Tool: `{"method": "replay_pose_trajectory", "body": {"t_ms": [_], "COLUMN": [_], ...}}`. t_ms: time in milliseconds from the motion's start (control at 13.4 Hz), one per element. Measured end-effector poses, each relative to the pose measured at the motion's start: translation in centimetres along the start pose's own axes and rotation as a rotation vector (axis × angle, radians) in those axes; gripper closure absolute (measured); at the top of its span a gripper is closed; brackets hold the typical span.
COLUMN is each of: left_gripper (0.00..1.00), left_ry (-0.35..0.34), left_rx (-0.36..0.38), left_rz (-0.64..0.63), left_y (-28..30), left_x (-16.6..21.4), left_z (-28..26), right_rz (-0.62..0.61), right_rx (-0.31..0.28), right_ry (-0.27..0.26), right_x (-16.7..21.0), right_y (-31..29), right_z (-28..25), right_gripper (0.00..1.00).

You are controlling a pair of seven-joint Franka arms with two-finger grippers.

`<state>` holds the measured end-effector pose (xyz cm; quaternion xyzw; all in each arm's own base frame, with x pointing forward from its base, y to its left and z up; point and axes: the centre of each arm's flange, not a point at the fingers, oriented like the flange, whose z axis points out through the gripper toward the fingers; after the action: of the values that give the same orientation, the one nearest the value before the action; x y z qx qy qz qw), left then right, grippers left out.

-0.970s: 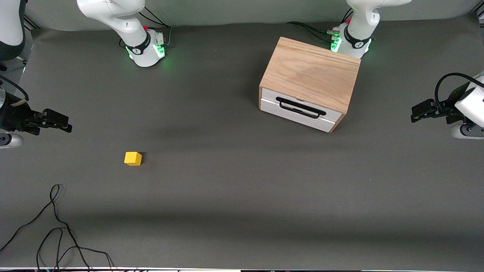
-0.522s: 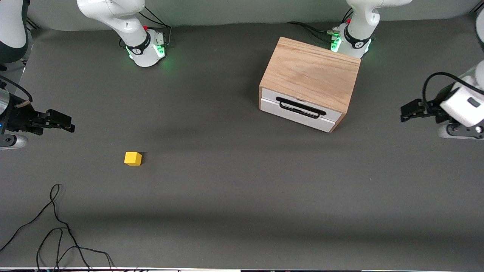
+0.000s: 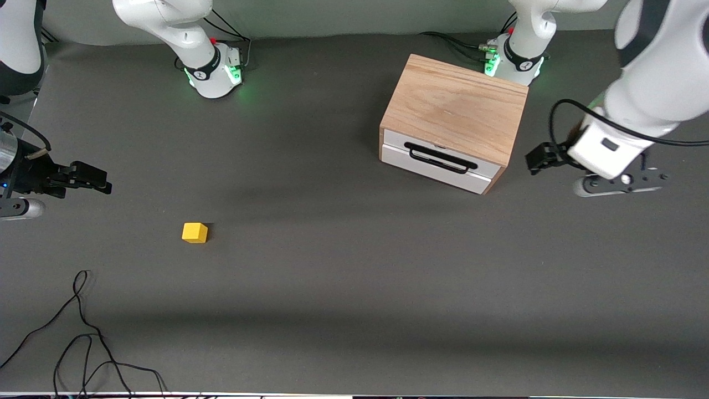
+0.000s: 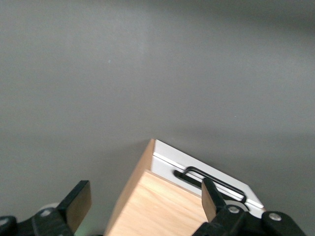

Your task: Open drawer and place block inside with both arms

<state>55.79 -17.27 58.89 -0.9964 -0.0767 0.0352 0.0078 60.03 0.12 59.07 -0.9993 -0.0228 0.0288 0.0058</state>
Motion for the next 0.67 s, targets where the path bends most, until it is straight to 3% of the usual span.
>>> {"method": "replay_pose_trajectory", "body": {"t_ms": [224, 672], "left_gripper": [0.00, 0.00], "left_ry": [-0.006, -0.007], "left_rx": [0.002, -0.025], "left_rz": [-0.126, -0.522], "left_y": [4.7, 12.8], "left_x": [-2.5, -7.1], "left_z": [0.3, 2.6], "right_rz": [-0.001, 0.002], "right_rx": [0.000, -0.002], "right_ry": [-0.009, -0.023], "right_x": [0.2, 0.8], "right_y": [-0.1, 0.0], "right_z": [0.5, 1.6], "right_gripper": [0.00, 0.00]}}
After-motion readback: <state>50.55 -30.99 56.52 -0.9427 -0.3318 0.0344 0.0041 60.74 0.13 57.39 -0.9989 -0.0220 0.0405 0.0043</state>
